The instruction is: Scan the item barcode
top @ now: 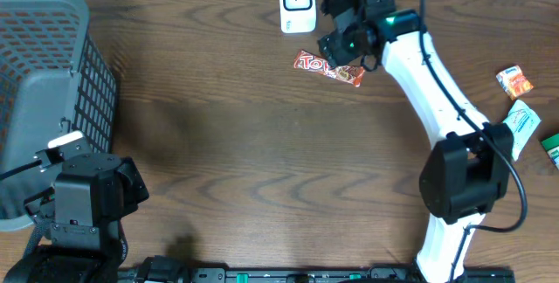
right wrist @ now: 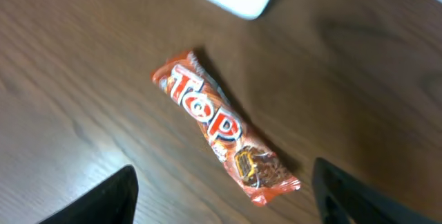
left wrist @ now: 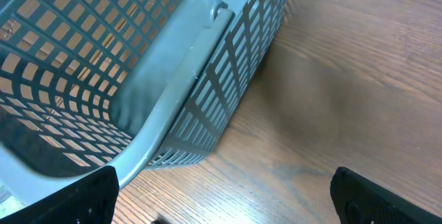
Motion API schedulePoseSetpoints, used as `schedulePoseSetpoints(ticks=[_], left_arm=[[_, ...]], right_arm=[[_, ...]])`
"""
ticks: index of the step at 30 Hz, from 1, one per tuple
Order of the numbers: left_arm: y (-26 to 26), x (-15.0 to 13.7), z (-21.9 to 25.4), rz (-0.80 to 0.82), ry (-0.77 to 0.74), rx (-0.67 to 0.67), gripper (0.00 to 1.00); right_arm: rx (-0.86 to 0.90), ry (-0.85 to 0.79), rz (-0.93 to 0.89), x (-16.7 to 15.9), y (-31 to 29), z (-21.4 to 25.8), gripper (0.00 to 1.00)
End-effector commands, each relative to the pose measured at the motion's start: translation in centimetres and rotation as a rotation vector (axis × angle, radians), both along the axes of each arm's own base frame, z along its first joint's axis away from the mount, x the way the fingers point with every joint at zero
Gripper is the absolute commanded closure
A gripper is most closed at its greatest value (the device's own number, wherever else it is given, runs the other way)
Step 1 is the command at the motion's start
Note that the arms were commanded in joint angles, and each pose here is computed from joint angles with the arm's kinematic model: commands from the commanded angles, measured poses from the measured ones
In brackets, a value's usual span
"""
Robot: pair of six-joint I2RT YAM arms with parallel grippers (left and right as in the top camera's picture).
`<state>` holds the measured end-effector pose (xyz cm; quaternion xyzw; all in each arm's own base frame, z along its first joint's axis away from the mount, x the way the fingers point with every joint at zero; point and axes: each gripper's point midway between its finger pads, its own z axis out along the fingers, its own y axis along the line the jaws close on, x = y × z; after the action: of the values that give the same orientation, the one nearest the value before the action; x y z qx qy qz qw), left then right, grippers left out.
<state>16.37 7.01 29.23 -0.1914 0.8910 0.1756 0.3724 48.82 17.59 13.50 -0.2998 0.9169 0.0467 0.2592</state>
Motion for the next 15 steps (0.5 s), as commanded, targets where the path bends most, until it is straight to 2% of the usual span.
schedulePoseSetpoints(ticks=[1, 5, 8, 12, 15], left_arm=[[0.2, -0.1, 0.1, 0.003, 0.003, 0.013, 0.02], [0.2, -0.1, 0.1, 0.003, 0.003, 0.014, 0.02], [0.2, -0.1, 0.1, 0.003, 0.003, 0.013, 0.02], [0.2, -0.1, 0.1, 0.003, 0.003, 0.013, 0.02], [0.2, -0.1, 0.1, 0.003, 0.003, 0.013, 0.02]], right_arm=[[-0.149, 0.049, 0.198, -0.8, 0.9, -4.5, 0.26], [-0.289, 0.106, 0.253, -0.9, -0.5, -8.9, 0.29], [-0.394, 0.126, 0.243, -0.4, -1.9, -11.6, 0.38], [-0.51, 0.109, 0.228, 0.3, -3.1, -12.7, 0.44], [-0.515, 0.1, 0.235, 0.5, -3.0, -12.7, 0.44]])
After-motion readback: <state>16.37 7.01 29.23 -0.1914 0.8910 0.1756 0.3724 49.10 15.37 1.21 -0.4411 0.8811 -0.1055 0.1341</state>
